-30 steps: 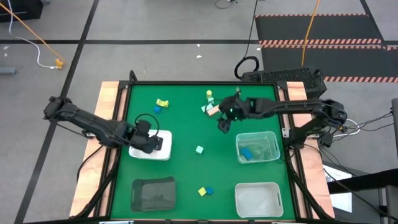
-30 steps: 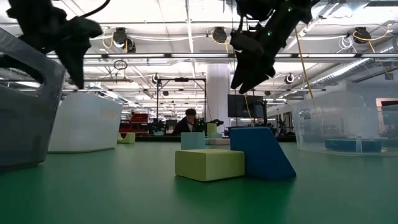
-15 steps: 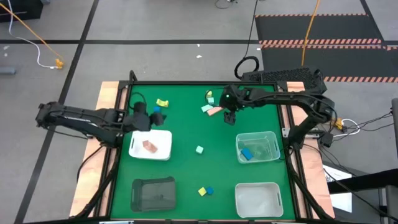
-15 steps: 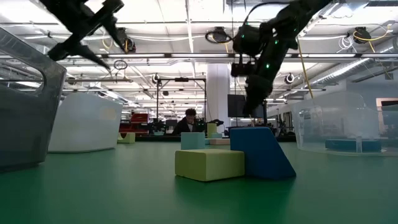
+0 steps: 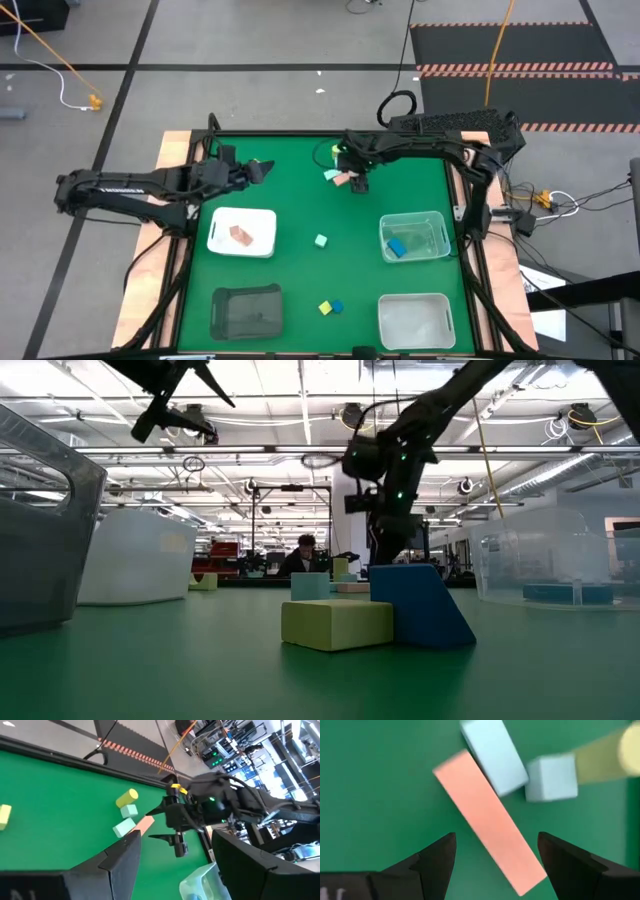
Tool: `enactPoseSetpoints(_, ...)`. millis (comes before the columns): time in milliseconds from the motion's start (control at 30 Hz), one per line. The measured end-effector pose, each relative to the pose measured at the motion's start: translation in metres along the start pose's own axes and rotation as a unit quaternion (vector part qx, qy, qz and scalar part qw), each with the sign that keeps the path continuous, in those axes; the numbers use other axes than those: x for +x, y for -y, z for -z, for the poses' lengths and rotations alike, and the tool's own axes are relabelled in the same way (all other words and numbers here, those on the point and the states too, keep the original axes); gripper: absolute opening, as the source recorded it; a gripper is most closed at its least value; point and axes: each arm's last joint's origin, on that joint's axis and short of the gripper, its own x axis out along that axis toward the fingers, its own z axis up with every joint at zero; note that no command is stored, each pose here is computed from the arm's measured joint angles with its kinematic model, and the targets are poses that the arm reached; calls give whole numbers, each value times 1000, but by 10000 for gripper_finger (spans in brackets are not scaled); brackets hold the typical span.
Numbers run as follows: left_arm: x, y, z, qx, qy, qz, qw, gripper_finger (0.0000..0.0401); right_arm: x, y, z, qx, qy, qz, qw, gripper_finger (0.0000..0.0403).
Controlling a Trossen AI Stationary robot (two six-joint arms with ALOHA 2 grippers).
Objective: Sort & place blocks by color
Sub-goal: Put the light brown block into the white bin
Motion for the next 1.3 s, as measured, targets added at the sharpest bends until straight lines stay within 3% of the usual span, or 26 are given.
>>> enactPoseSetpoints(200, 1, -2, -3, 23, 6, -5, 1000, 244, 14, 7, -12, -14, -39, -21, 999, 270)
enactPoseSetpoints(500, 2, -2, -4, 49, 6, -6, 999, 244, 17, 7, -14, -29, -22, -53, 998, 263)
enactPoseSetpoints(1033, 2, -2, -3, 57, 5, -6, 998, 244, 30, -1, -12, -7, -54, -68, 996, 127)
enactPoseSetpoints(1300, 2, -2, -3, 59, 4, -7, 998, 244, 11, -7, -11, 2, -61, -70, 996, 115)
